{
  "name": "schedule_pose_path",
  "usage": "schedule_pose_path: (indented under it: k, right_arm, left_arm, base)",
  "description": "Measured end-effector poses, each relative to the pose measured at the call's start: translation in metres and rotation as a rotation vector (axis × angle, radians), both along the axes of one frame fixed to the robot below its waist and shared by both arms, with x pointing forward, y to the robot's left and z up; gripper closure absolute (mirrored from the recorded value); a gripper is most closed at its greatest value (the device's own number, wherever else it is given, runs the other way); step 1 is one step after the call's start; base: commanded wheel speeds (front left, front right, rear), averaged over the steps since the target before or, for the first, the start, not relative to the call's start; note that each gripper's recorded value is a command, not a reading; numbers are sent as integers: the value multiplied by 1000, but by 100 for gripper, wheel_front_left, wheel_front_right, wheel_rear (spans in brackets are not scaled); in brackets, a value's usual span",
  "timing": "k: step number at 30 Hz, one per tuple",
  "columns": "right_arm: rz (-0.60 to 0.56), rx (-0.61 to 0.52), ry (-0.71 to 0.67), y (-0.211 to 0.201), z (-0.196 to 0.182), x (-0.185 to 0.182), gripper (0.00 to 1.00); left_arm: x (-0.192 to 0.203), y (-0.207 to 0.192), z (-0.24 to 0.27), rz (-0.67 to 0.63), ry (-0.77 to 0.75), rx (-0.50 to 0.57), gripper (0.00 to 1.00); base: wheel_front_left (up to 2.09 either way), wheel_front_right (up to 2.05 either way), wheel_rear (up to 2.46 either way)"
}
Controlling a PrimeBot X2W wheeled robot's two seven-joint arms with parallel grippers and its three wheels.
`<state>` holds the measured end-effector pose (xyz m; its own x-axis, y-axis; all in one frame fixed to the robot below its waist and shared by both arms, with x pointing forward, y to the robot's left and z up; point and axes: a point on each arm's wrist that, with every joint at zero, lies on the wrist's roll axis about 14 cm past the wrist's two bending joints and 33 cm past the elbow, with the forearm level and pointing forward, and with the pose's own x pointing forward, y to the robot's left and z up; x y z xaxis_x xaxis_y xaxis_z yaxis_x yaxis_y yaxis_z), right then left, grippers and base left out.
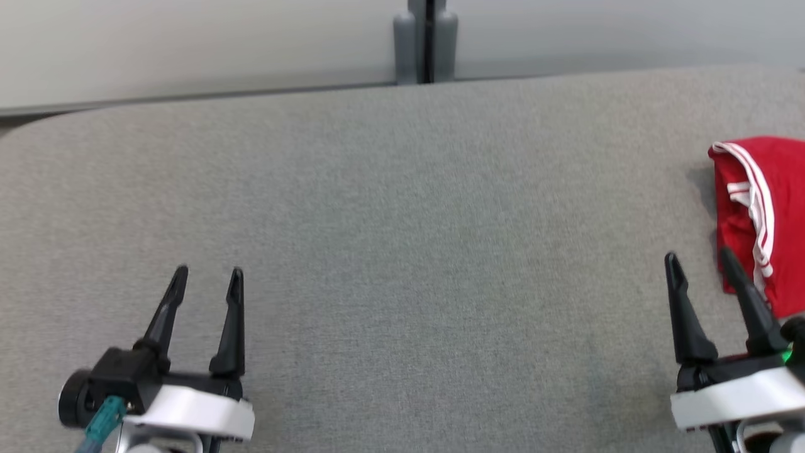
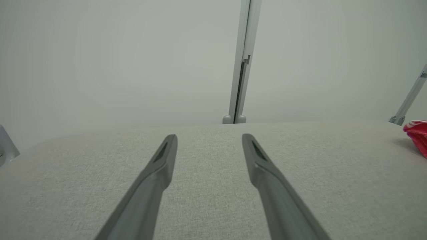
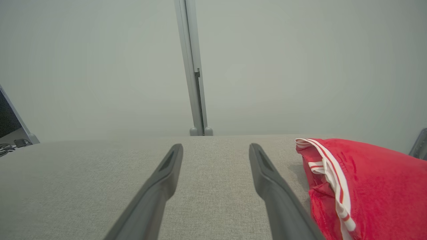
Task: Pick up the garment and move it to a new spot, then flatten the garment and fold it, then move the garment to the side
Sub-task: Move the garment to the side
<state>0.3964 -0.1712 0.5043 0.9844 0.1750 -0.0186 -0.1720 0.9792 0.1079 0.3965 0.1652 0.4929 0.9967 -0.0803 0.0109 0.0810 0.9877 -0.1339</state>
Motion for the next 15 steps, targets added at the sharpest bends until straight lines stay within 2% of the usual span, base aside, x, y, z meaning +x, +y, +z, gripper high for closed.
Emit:
schedule_pose_path:
  k: [8,15]
  right_arm:
    - [7,7,-6,7,14,-34,0]
    - [0,-11,-23,4,26,-55,0]
  left_arm:
    - [-42,18,5,50,-4,12,0]
    - [-61,26,11,73,-14,24,0]
  base:
    - [0,0,0]
    - [0,0,0]
